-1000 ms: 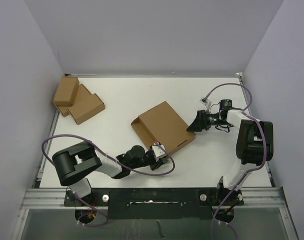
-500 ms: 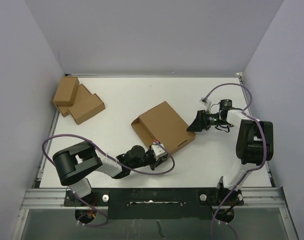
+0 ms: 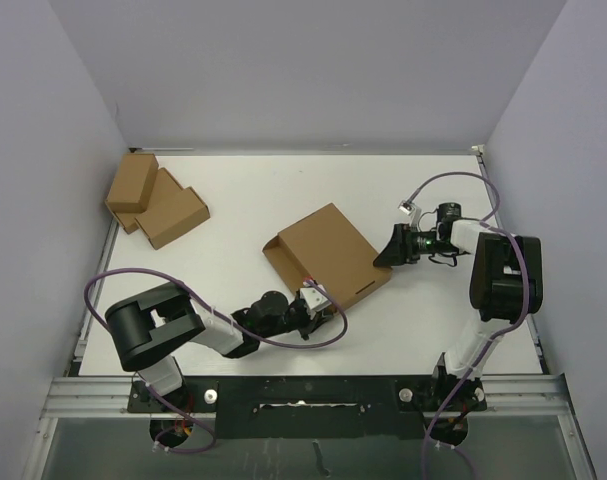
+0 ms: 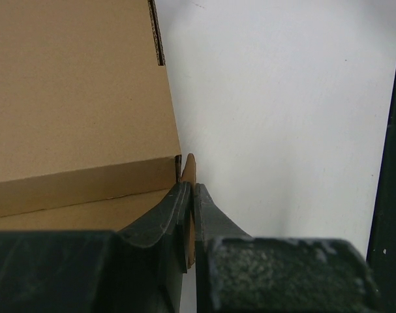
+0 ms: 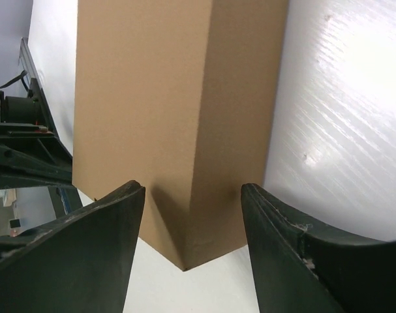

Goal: Fold the paper box

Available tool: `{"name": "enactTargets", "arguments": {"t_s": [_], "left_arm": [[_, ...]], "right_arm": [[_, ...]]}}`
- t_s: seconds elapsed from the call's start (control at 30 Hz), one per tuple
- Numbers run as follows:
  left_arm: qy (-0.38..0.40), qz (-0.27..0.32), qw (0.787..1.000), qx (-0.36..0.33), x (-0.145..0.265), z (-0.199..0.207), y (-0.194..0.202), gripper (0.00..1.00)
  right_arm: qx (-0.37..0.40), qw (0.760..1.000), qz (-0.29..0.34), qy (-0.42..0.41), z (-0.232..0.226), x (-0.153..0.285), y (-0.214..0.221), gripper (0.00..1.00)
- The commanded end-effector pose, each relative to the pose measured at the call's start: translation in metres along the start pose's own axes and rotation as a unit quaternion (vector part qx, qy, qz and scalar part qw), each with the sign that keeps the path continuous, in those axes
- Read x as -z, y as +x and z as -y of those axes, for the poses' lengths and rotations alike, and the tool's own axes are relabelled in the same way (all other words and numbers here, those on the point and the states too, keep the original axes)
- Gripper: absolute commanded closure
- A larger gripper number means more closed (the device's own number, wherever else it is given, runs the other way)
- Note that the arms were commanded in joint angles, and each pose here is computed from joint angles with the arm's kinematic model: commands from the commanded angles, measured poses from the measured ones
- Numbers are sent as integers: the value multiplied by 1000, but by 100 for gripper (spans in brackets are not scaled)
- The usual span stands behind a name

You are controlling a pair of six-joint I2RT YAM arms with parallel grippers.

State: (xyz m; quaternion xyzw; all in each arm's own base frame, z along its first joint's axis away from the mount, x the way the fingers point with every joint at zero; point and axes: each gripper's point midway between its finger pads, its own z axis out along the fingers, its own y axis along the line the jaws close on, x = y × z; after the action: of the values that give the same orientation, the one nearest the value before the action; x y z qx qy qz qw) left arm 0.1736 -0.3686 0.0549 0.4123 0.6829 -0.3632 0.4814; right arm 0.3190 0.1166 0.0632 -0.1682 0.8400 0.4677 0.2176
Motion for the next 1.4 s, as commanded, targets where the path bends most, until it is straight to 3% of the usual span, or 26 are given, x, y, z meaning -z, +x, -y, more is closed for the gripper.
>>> {"name": "enactTargets", "arguments": {"t_s": [0.0, 0.37, 1.37], "left_arm": [[4, 22, 1000, 12, -3, 1, -8, 99], [4, 25, 999, 20, -1, 1, -6, 100], [1, 36, 998, 48, 6, -4, 0, 100]], "right_arm": [[-1, 1000, 11, 14, 8, 6, -12, 40], [-33, 999, 5, 33, 24, 7, -4, 49], [-41, 997, -8, 64, 36, 8, 2, 56]]}}
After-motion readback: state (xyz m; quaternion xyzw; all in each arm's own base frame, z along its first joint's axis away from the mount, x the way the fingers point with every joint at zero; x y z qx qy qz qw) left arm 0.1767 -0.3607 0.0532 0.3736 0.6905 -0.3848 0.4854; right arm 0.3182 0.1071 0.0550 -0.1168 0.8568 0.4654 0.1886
